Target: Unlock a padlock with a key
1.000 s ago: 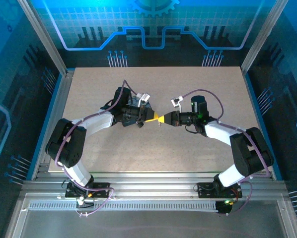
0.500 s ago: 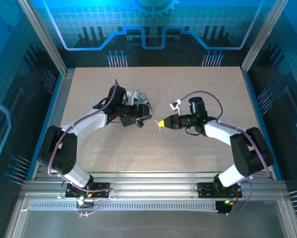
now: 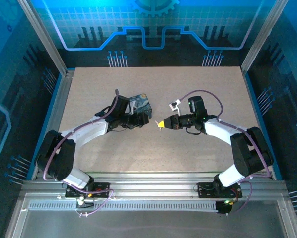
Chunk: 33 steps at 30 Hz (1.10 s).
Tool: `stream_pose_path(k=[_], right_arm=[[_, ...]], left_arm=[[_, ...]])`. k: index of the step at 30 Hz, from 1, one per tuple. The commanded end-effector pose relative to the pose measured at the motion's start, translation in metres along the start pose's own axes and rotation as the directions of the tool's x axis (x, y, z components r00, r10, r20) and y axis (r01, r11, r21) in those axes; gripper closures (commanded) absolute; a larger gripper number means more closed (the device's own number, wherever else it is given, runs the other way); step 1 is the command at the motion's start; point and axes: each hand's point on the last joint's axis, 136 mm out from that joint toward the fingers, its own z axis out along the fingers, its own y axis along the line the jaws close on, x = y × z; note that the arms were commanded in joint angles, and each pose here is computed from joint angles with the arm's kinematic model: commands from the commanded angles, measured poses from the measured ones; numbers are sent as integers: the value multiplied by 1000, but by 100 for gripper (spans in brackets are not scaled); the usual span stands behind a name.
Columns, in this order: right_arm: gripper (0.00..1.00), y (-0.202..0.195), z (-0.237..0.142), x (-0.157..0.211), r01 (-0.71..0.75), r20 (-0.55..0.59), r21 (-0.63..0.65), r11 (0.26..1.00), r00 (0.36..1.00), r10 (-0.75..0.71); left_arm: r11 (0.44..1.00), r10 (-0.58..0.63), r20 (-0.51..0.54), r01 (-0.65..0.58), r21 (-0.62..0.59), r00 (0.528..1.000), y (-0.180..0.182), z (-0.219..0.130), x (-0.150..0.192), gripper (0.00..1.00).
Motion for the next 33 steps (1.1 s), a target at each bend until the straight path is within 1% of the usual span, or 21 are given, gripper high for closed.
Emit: stream_pose_path(k=[1, 4, 6, 18, 24, 27, 30, 33], right_arm=[[100, 6, -1, 0, 15, -27, -33, 999, 1000, -16], [100, 10, -2, -1, 25, -28, -42, 999, 999, -26], [100, 13, -2, -1, 29, -31, -50, 998, 999, -31], [100, 24, 2, -4, 50, -42, -76, 996, 998, -54], [100, 24, 9, -2, 46, -59, -77, 996, 997, -50], [100, 23, 12, -1, 39, -66, -75, 996, 997, -44], [100, 28, 12, -8, 59, -60, -82, 995, 996, -64], [100, 27, 13, -8, 56, -63, -80, 995, 996, -61]], left_arm=[[949, 217, -22, -205, 238, 976, -60, -21, -6, 43], [913, 264, -81, -222, 342, 961, -73, -20, 1, 43], [902, 268, -101, -213, 377, 958, -77, -17, 4, 44], [892, 315, -159, -235, 385, 936, -76, -7, 14, 47], [892, 309, -167, -223, 394, 936, -75, -4, 15, 50], [888, 309, -168, -221, 404, 936, -77, -3, 14, 52], [885, 311, -171, -219, 411, 935, -77, -3, 15, 55], [883, 309, -176, -214, 418, 934, -76, -3, 17, 63]])
